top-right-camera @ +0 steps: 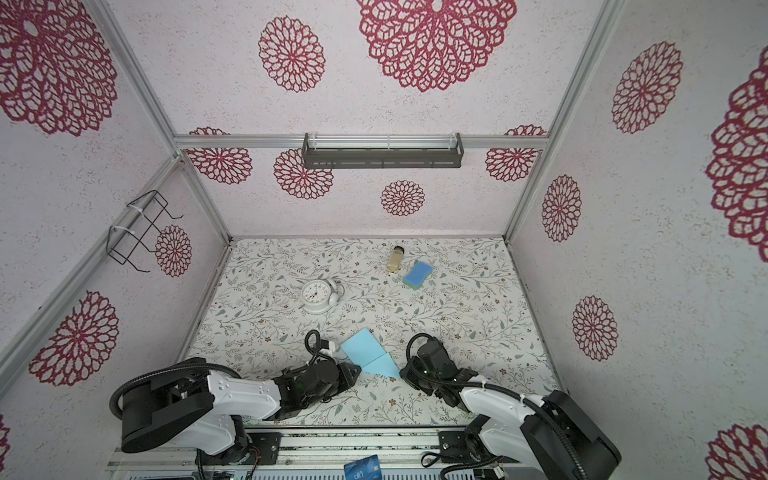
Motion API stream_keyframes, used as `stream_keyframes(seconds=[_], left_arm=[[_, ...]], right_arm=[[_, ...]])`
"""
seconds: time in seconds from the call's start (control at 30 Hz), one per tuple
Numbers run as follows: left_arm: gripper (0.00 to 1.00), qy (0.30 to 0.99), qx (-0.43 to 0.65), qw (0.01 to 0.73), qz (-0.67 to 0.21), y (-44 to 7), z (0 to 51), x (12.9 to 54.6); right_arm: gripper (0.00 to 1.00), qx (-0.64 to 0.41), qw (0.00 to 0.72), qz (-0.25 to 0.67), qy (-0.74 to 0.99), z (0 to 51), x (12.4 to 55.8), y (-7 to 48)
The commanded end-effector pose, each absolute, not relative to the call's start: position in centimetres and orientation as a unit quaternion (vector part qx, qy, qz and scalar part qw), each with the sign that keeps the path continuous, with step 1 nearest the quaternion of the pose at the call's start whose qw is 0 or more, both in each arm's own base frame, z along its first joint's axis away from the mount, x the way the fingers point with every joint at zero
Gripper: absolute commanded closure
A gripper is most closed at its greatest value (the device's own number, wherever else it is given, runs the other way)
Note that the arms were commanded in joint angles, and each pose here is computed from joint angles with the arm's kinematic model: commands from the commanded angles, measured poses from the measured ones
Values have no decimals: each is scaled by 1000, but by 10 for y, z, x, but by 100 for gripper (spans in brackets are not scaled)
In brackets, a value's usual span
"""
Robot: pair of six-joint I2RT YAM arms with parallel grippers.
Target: Fold a paper plane with a square sheet of paper (fold left side to right side)
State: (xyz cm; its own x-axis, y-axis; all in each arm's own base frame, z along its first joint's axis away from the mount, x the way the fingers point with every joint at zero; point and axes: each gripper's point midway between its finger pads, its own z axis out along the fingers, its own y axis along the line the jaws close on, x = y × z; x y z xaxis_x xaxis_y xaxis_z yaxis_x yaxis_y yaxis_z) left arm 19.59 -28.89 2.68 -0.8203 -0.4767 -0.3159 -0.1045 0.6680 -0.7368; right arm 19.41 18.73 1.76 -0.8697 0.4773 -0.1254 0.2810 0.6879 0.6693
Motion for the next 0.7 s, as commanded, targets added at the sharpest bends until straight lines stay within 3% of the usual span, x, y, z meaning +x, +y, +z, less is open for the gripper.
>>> stream_keyframes(seconds=[0.0,0.67], left_arm=[[72,862,-175,254,-403,-304,35,202],[71,863,-178,249,-401,-305,34,204]], right_arm=[[100,221,146,320,910,14,193,182],[100,221,148,318,910,13,191,180]])
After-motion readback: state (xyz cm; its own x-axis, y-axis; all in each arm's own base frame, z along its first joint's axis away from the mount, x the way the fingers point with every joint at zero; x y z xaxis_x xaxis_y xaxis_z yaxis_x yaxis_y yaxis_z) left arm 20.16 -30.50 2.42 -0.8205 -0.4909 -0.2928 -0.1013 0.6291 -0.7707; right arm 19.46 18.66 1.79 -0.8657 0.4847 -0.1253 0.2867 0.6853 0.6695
